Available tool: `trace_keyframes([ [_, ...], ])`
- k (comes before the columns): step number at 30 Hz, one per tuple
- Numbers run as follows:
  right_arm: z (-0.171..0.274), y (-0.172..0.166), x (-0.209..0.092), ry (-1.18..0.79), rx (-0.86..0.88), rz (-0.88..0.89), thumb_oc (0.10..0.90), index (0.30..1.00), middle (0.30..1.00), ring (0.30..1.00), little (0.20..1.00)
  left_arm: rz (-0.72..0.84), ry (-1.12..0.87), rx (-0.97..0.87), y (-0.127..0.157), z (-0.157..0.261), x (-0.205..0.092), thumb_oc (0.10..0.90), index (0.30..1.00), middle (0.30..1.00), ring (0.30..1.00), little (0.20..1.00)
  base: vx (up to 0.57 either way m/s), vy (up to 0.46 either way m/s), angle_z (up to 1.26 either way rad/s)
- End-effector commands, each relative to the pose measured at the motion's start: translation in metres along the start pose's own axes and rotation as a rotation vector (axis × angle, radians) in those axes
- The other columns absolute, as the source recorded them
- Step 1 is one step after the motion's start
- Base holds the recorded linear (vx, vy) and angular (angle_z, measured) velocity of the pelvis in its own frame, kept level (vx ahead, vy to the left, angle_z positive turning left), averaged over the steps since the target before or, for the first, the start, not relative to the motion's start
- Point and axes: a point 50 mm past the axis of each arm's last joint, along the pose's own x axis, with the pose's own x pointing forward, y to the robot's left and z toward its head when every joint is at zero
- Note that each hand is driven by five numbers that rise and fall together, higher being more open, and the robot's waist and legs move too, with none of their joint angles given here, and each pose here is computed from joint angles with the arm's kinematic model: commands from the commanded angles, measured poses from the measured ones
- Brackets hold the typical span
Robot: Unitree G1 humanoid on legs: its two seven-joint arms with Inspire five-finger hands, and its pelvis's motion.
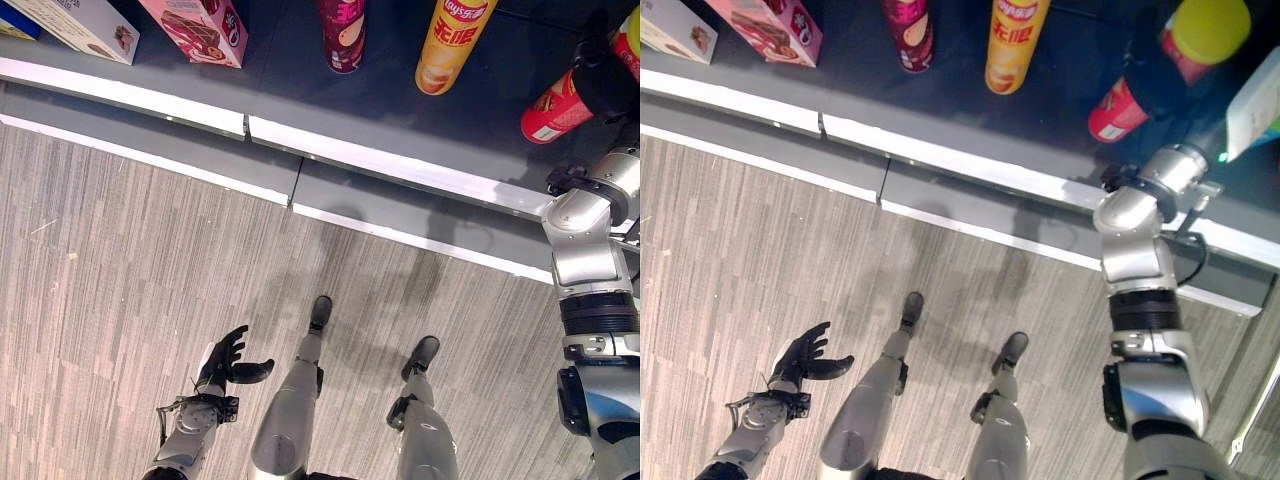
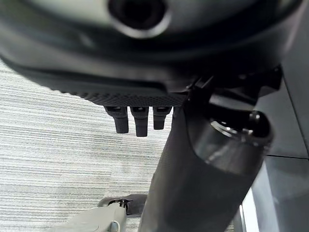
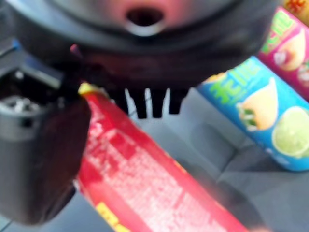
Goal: Put the goods on the table back onto the shelves and tidy them up.
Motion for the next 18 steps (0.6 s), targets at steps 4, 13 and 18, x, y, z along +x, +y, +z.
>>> trace_keyframes([
  [4, 0.031, -0.032, 0.018, -0.192, 0.072, -0.131, 0.8, 0.9, 0.9, 0.9, 0.9, 0.053, 0.039, 0.044, 0.017, -0.016, -0.01, 0.8, 0.9, 0.9, 0.9, 0.9, 0.0, 0.0, 0.0],
  [13, 0.031, -0.028, -0.002, -0.19, 0.14, -0.069, 0.8, 0.9, 0.9, 0.9, 0.9, 0.047, 0.086, 0.051, 0.015, -0.024, -0.01, 0.8, 0.9, 0.9, 0.9, 0.9, -0.01, 0.0, -0.01],
  [18, 0.02, -0.022, -0.022, -0.157, 0.147, 0.008, 0.8, 0.9, 0.9, 0.9, 0.9, 0.046, 0.133, 0.053, 0.014, -0.034, -0.012, 0.8, 0.9, 0.9, 0.9, 0.9, 0.0, 0.011, 0.04],
])
